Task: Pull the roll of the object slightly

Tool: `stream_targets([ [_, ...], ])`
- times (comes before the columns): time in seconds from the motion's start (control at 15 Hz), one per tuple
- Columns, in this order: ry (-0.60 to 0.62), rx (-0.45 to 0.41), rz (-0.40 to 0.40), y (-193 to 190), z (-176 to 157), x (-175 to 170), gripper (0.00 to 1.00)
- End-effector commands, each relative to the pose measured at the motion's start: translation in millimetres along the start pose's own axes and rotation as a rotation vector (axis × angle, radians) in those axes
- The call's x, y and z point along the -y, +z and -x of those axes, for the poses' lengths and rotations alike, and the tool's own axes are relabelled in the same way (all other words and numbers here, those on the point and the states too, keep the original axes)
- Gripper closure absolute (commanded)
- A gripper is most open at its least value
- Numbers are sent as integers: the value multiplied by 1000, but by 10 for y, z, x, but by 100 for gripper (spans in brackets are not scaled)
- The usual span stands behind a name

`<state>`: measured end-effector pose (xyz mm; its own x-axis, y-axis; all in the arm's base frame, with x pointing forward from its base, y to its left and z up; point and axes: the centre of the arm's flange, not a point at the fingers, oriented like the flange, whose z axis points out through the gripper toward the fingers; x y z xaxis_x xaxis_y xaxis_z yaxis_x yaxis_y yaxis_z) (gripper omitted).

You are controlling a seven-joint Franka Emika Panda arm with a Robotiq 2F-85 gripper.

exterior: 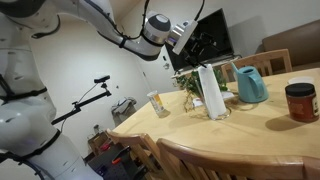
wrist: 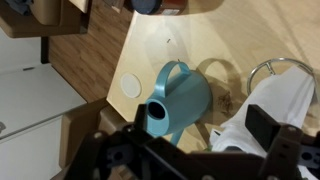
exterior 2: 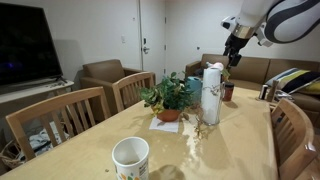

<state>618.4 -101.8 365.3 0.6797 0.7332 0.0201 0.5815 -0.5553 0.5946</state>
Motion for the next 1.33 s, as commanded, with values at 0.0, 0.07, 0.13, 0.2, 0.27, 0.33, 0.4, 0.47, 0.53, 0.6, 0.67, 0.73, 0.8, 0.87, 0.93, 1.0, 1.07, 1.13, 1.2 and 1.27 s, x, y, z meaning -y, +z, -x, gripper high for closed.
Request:
stream_targets([
  [0.0,-26,-46,-51,129,-224,-66,0],
  [0.07,-29,-53,-66,171,-274,-48,0],
  [0.13,-31,-64,-80,200,-304,-13,0],
  [0.2,-31,-68,-97,239,-340,3,0],
  [0.27,-33,-74,-111,279,-369,18,0],
  [0.33,-35,-75,-125,321,-390,31,0],
  [0.4,-35,-76,-134,351,-402,30,0],
  [0.47,-32,-76,-140,378,-385,28,0],
  [0.53,-30,-76,-143,401,-369,11,0],
  [0.6,-26,-75,-142,415,-347,-21,0],
  [0.67,-21,-71,-140,420,-327,-40,0],
  [0.73,-21,-66,-134,416,-300,-72,0],
  [0.8,-15,-60,-125,409,-259,-106,0],
  [0.87,-11,-54,-116,401,-219,-139,0],
  [0.93,-9,-48,-110,393,-178,-168,0],
  [1.0,-6,-43,-107,390,-142,-184,0],
  [1.07,-3,-41,-104,384,-113,-195,0],
  [1.13,0,-39,-104,386,-92,-199,0],
  [1.2,1,-37,-107,395,-83,-198,0],
  [1.27,1,-36,-107,409,-83,-189,0],
])
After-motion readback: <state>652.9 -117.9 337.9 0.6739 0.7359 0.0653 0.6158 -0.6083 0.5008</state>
